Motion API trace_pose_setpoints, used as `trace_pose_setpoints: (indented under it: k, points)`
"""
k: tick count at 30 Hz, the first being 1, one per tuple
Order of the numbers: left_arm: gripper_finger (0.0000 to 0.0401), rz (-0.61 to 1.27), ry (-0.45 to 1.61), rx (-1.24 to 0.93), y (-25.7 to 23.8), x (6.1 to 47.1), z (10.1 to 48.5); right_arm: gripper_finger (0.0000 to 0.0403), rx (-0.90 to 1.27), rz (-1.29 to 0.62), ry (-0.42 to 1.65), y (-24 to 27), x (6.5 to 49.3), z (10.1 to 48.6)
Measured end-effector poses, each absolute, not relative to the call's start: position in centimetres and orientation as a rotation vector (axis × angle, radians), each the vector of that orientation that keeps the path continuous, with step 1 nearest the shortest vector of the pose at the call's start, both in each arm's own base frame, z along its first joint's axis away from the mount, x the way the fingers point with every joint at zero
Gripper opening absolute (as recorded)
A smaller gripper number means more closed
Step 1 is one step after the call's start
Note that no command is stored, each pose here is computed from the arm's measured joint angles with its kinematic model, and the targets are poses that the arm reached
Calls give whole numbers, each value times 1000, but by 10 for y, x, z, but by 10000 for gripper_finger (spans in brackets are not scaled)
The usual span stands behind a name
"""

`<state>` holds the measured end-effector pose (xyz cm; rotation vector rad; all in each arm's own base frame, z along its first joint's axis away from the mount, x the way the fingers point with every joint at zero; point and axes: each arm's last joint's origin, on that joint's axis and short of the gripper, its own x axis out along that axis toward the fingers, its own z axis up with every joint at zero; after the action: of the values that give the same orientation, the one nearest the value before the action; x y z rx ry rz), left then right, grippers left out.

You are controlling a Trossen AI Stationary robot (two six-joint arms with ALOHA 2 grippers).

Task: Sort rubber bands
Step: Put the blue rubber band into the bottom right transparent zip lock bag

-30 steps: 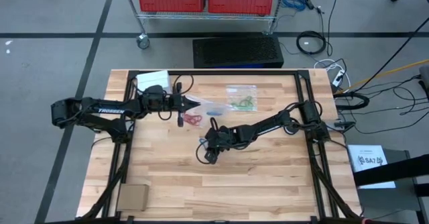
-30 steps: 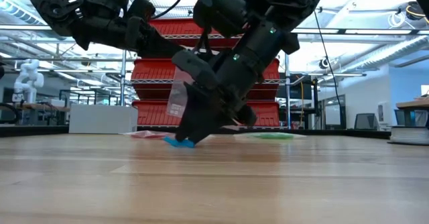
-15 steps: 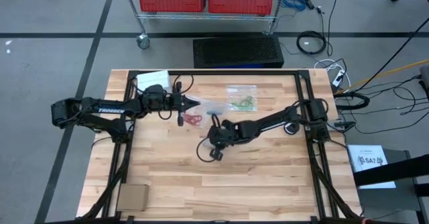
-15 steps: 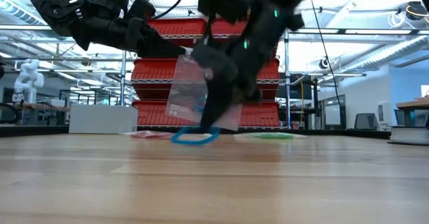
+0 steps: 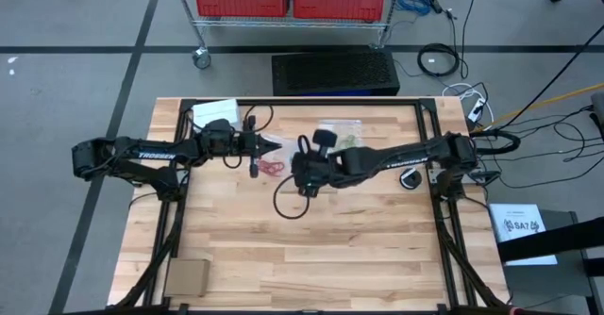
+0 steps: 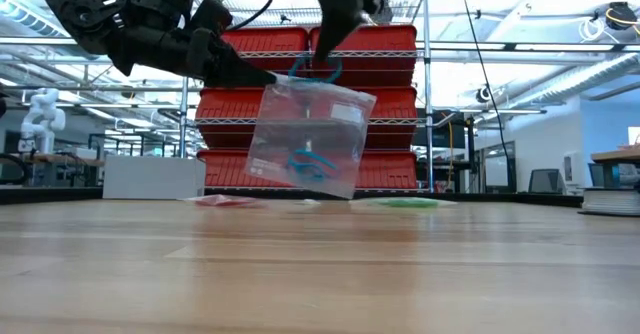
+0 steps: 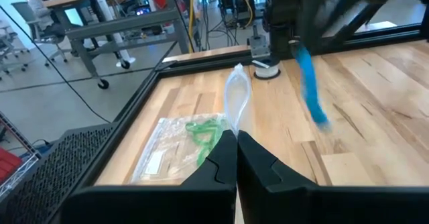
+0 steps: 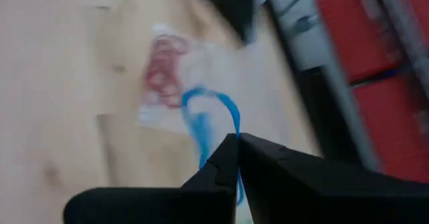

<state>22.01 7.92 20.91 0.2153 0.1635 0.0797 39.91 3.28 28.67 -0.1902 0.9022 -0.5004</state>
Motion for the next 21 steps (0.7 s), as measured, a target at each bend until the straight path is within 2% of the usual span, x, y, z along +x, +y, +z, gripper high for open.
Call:
trace_pose_setpoints:
  k: [4, 10, 21]
  points:
    - [0, 79, 167, 213, 79, 220, 209, 0, -358, -553, 920, 27, 397, 308]
    - [0, 79, 172, 203, 79, 220, 208, 0, -528, -611, 997, 12, 393, 314]
    - [0, 80, 169, 189, 79, 220, 208, 0, -611, -584, 1091, 5, 397, 301]
